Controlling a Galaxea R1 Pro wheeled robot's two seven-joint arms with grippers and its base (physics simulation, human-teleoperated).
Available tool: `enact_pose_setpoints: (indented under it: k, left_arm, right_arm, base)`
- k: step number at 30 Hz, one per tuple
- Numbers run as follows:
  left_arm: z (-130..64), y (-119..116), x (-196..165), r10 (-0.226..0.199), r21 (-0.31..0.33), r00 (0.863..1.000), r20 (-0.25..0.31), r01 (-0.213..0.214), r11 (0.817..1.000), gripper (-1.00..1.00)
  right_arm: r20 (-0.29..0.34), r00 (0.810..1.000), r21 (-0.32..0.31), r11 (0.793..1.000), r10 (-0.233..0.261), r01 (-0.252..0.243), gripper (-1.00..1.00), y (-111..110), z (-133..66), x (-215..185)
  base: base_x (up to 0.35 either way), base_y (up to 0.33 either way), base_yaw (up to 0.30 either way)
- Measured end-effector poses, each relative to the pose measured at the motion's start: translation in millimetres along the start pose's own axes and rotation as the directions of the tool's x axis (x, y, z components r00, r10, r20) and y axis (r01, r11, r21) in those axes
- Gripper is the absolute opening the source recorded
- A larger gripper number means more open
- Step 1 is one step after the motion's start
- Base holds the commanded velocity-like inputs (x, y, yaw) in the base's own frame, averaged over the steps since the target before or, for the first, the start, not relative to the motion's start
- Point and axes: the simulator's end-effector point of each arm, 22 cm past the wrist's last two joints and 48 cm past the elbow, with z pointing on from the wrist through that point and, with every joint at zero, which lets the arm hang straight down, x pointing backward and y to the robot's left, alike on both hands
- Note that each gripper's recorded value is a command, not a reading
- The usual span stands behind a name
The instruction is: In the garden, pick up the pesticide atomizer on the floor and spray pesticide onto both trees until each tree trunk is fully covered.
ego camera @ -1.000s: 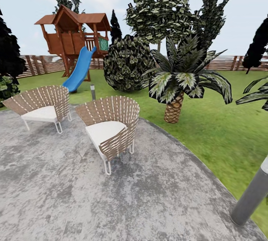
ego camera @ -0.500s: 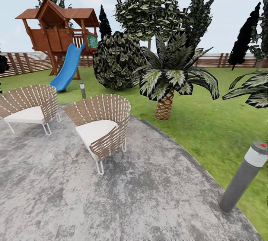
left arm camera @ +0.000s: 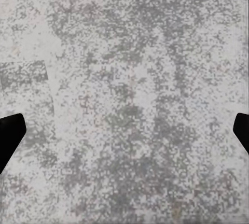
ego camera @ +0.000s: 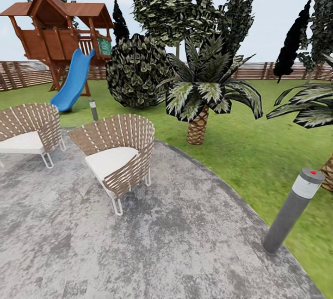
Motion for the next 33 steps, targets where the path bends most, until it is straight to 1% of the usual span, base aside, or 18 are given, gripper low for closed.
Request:
enact_pose_setpoints:
  k: [5,13,33]
  left_arm:
    - [0.7,-0.4,3.6,0.000,0.001,1.000,-0.007,0.000,1.000,1.00]
    - [12.5,0.5,17.1,-0.003,-0.002,1.000,-0.019,0.003,1.000,1.00]
    - [41.9,-2.0,49.0,-0.001,-0.001,0.999,-0.038,0.001,1.000,1.00]
  right_arm:
    - [-0.010,1.000,0.001,1.000,0.000,0.000,1.00,-0.3,0.1,4.1]
    - [-0.022,1.000,0.004,1.000,0.005,-0.005,1.00,-0.8,11.3,17.5]
    - [-0.043,0.999,0.004,1.000,0.007,-0.007,1.00,0.6,39.5,49.0]
  base:
    - [0.000,0.000,-0.126]
    - [0.000,0.000,-0.178]
    - [0.000,0.000,-0.242]
